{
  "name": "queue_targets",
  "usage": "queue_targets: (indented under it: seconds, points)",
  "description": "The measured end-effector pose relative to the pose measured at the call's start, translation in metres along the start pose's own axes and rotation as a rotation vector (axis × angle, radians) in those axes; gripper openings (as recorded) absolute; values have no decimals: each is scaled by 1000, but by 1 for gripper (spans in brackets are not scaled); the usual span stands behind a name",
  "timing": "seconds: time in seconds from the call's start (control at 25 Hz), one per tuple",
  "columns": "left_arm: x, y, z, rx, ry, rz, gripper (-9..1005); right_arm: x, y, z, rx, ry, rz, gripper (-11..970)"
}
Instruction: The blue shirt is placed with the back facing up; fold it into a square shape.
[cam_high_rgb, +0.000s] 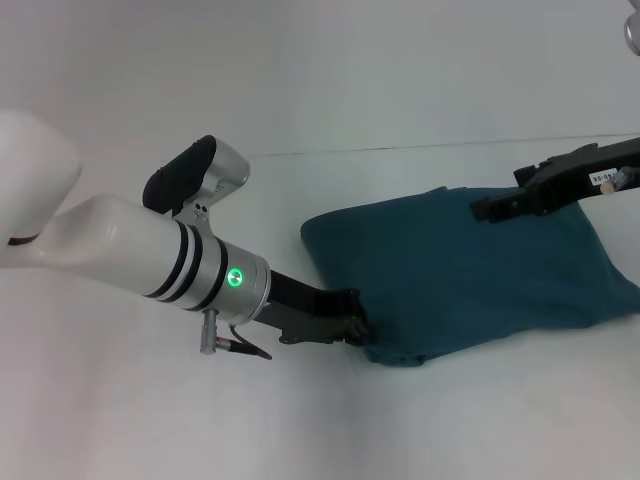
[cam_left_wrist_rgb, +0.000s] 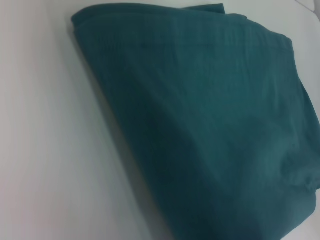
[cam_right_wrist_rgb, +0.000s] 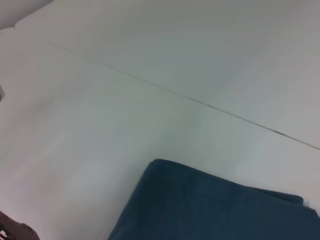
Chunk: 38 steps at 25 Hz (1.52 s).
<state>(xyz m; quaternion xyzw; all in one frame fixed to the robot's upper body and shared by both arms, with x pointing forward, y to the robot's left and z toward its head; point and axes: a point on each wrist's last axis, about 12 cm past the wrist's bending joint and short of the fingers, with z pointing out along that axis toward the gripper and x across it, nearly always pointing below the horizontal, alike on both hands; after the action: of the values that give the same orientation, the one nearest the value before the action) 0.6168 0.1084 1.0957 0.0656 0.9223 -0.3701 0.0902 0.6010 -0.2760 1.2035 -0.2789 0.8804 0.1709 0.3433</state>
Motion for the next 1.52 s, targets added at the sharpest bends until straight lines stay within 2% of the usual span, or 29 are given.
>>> queue_targets:
  seconds: [0.32,0.48,0.72,1.04,1.36,1.52]
  points:
    - [3,2,-2,9,14,0,90,4,-1,-1,-3,0,11,822]
    - [3,8,-7,7,15,-1,85,6,-1,-1,-1,10,16,812]
    - [2,18,-28,39,8,-24,79,7,0,-2,2,53,29,798]
    - [6,37,-55,61,-16,-28,92,3,14,4,61,218,-3,778]
    - [12,51,-69,59,-29,-7,374,2,26,11,35,264,1,759]
    - [10,51,-70,40,-25,24,582,-2,32,16,20,248,-6,698]
